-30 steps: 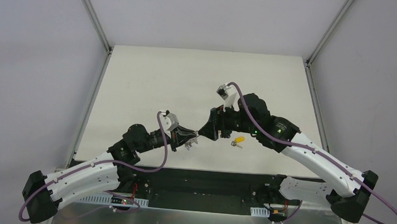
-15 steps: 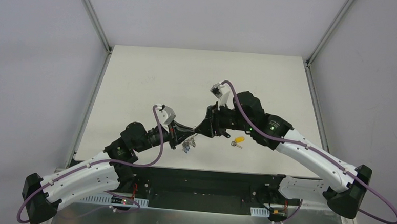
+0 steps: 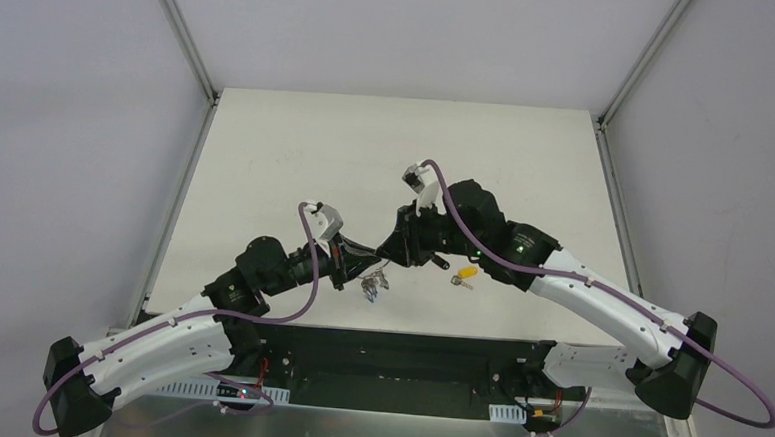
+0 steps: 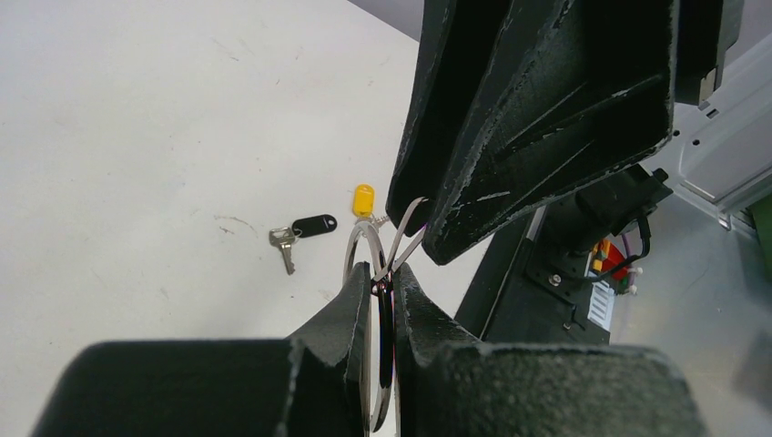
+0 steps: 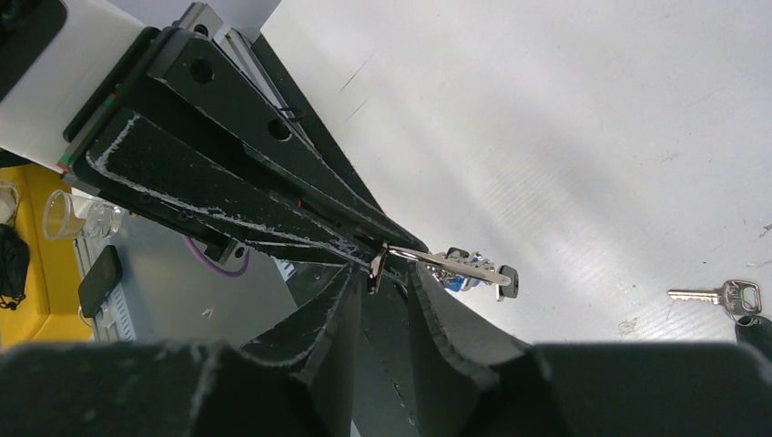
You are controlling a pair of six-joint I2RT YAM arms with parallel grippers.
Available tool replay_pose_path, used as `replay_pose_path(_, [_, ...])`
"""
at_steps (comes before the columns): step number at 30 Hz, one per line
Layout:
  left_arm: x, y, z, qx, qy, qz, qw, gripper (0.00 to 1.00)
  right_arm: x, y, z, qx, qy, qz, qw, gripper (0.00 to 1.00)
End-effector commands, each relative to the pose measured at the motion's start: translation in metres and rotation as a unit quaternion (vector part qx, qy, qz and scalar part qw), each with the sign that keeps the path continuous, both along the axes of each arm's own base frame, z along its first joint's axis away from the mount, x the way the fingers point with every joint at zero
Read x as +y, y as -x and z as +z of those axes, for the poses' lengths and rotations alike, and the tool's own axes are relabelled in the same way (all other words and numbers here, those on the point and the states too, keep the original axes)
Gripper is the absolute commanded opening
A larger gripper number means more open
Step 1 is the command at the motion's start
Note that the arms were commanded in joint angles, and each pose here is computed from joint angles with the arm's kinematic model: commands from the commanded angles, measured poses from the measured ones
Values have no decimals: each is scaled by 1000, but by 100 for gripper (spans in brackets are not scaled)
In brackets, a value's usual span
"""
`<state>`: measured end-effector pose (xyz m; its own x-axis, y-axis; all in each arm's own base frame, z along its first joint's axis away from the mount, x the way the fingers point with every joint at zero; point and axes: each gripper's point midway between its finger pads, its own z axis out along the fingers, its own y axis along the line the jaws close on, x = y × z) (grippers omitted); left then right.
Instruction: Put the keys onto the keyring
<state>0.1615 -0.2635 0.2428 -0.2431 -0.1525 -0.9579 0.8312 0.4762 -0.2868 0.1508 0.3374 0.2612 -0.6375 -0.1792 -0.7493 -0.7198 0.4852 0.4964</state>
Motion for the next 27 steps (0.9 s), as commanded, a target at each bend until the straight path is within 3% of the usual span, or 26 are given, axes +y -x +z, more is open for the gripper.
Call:
replay_pose_path(1, [-2, 1, 34, -22, 38, -3, 999, 0, 9, -6, 31, -39, -37, 0, 999, 27])
replay_pose_path(7, [-3, 2, 32, -19, 35, -7, 999, 0, 9, -5, 35, -45, -43, -1, 998, 20])
replay_pose_path(10, [-2, 3, 34, -22, 36, -7, 999, 0, 10, -5, 34, -43, -41, -1, 998, 8])
replay_pose_path(11, [-2, 3, 34, -22, 36, -7, 999, 0, 11, -5, 32, -41, -38, 0, 998, 0])
replay_pose_path(15, [-3, 4, 36, -27, 33, -13, 999, 0, 12, -3, 28, -37, -30, 1, 999, 0])
replay_pose_path(20, [-8, 11, 38, -56, 28, -41, 997, 29, 14, -4, 32, -29, -32, -8, 999, 0])
replay_pose_path(27, [-6, 9, 29, -99, 12, -40, 994, 34, 16, -8, 28, 1, -12, -37, 999, 0])
